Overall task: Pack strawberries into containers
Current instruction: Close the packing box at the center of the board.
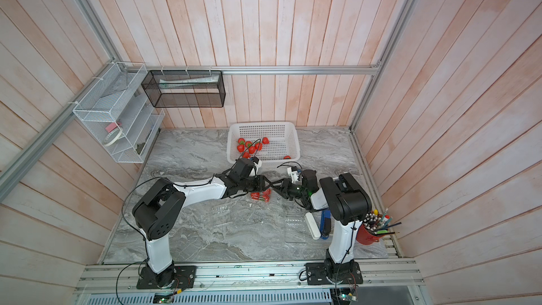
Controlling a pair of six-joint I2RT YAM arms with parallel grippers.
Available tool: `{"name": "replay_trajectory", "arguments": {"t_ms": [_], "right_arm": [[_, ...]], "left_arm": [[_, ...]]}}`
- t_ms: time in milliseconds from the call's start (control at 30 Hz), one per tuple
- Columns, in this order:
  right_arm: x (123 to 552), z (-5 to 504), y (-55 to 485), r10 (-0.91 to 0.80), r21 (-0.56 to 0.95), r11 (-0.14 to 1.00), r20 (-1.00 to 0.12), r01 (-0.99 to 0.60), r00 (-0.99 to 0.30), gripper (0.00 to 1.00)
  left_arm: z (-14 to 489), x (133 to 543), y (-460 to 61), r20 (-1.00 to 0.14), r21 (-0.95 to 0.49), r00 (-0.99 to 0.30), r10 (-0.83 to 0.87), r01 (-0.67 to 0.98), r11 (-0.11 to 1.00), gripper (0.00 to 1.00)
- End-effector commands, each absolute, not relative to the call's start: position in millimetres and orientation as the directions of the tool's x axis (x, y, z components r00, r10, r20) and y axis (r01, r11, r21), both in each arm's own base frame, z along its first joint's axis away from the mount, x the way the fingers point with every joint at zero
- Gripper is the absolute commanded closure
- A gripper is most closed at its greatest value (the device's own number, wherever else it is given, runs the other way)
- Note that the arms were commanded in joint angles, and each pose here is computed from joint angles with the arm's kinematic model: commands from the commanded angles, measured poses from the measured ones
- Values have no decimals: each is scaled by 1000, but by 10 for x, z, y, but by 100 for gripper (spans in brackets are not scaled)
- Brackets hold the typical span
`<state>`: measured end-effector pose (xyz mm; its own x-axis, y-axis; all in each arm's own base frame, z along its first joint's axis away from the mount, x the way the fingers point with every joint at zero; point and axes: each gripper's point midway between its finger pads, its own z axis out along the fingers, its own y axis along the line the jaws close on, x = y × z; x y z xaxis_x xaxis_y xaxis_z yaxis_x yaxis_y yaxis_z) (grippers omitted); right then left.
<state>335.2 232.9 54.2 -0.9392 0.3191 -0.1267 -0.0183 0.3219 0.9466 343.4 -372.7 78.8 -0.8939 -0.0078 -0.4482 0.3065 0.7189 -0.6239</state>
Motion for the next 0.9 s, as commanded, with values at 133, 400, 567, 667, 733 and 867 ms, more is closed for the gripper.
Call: {"name": "replay_trajectory", "arguments": {"t_ms": [133, 400, 567, 667, 733, 867], "right_arm": [[3400, 514, 2432, 292, 944, 329, -139, -37, -946, 77], [3378, 482, 2421, 293, 940, 340, -137, -31, -946, 86], [3374, 487, 2420, 293, 940, 338, -139, -33, -946, 88], [3359, 502, 2414, 299, 943, 332, -137, -32, -944, 65], [3326, 520, 2396, 302, 941, 336, -138, -30, -943, 54], [3217, 542, 2349, 293, 927, 374, -145, -26, -945, 48]], "left_arm": [[490, 3328, -3668, -390, -611, -921, 13, 270, 744, 57], [479, 3327, -3671, -389, -611, -921, 16, 271, 744, 57], [484, 3327, -3663, -392, -609, -920, 16, 272, 745, 57], [500, 3329, -3662, -395, -610, -918, 14, 274, 744, 57], [503, 3327, -3651, -397, -609, -918, 12, 273, 744, 57], [524, 3321, -3646, -402, -611, -916, 10, 276, 742, 57]]}}
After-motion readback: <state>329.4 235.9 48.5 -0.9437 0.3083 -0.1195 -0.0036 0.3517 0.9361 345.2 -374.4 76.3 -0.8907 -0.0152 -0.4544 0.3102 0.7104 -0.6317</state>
